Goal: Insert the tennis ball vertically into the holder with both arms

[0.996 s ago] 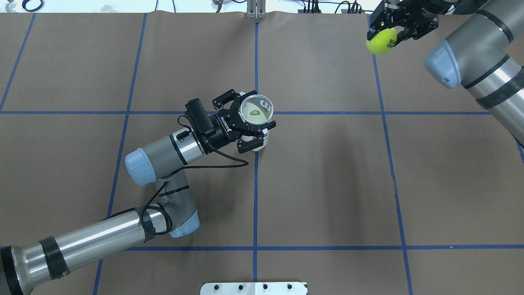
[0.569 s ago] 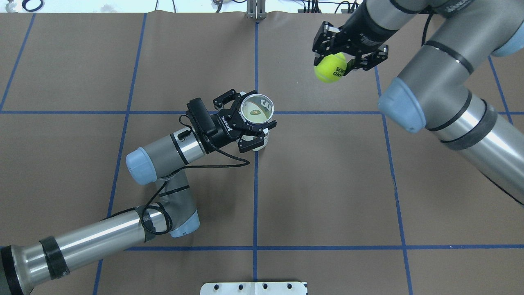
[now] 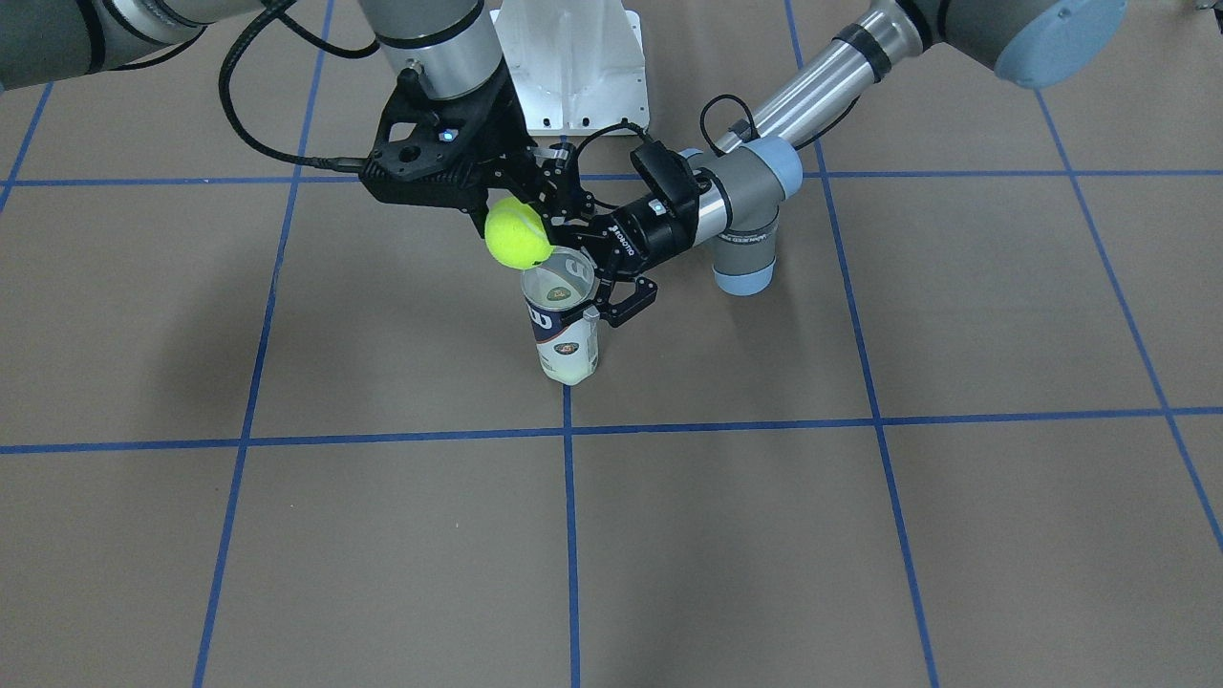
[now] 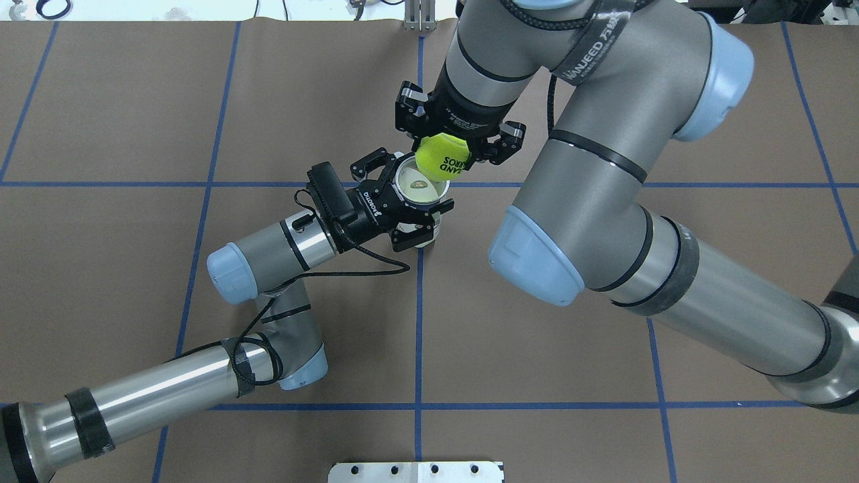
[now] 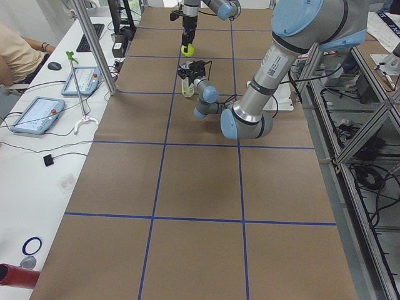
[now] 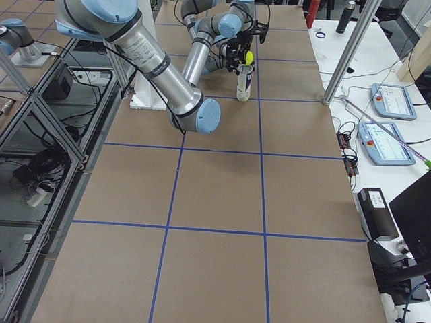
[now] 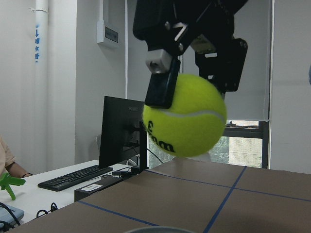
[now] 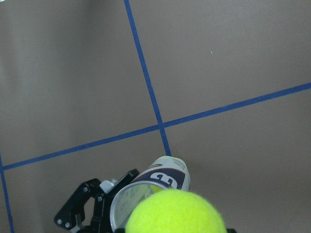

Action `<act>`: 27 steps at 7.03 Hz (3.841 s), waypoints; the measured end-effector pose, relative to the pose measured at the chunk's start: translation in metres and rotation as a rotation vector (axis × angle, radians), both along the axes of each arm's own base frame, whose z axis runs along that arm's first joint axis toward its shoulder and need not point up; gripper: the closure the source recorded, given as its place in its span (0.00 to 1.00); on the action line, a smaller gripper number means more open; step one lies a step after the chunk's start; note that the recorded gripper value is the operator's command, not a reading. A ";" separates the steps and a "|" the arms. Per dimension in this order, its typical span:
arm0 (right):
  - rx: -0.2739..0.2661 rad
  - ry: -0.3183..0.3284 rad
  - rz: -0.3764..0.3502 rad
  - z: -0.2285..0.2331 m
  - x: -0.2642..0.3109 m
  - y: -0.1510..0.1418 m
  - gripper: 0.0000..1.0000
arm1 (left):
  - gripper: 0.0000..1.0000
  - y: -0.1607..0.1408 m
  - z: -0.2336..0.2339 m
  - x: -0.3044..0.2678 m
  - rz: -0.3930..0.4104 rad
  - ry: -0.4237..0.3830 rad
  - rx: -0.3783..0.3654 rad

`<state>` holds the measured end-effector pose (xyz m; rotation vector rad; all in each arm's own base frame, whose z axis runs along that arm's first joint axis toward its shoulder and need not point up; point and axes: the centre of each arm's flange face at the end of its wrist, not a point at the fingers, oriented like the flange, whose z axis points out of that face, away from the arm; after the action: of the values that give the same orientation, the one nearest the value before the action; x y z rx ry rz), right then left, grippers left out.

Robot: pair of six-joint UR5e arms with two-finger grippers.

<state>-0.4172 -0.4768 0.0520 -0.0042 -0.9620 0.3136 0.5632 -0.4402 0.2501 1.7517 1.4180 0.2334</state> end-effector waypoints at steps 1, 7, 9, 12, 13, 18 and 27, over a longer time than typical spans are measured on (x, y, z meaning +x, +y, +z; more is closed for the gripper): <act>0.005 0.007 0.003 -0.003 -0.005 0.003 0.70 | 0.02 0.000 0.000 0.000 0.000 0.000 0.000; 0.037 0.040 -0.024 -0.020 -0.027 -0.011 0.00 | 0.02 0.000 0.001 0.001 -0.001 -0.003 0.000; 0.063 0.055 -0.044 -0.019 -0.024 -0.013 0.00 | 0.02 0.000 0.002 0.001 -0.001 -0.004 0.000; 0.072 0.055 -0.048 -0.021 -0.021 -0.012 0.00 | 0.02 -0.001 0.002 0.000 -0.002 -0.004 -0.001; 0.077 0.056 -0.049 -0.020 -0.019 -0.014 0.00 | 0.02 -0.001 0.002 0.000 -0.002 -0.003 0.000; 0.206 0.153 -0.142 0.070 0.073 -0.086 0.00 | 0.02 -0.024 -0.022 -0.046 -0.049 0.037 0.010; 0.403 0.294 -0.478 0.508 0.419 -0.155 0.00 | 0.01 -0.118 0.115 -0.240 -0.066 -0.385 -0.251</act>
<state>0.0022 -0.6320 0.5602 0.1735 -0.6908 -0.3160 0.3234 -0.5578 0.3646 1.4531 1.0599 0.3231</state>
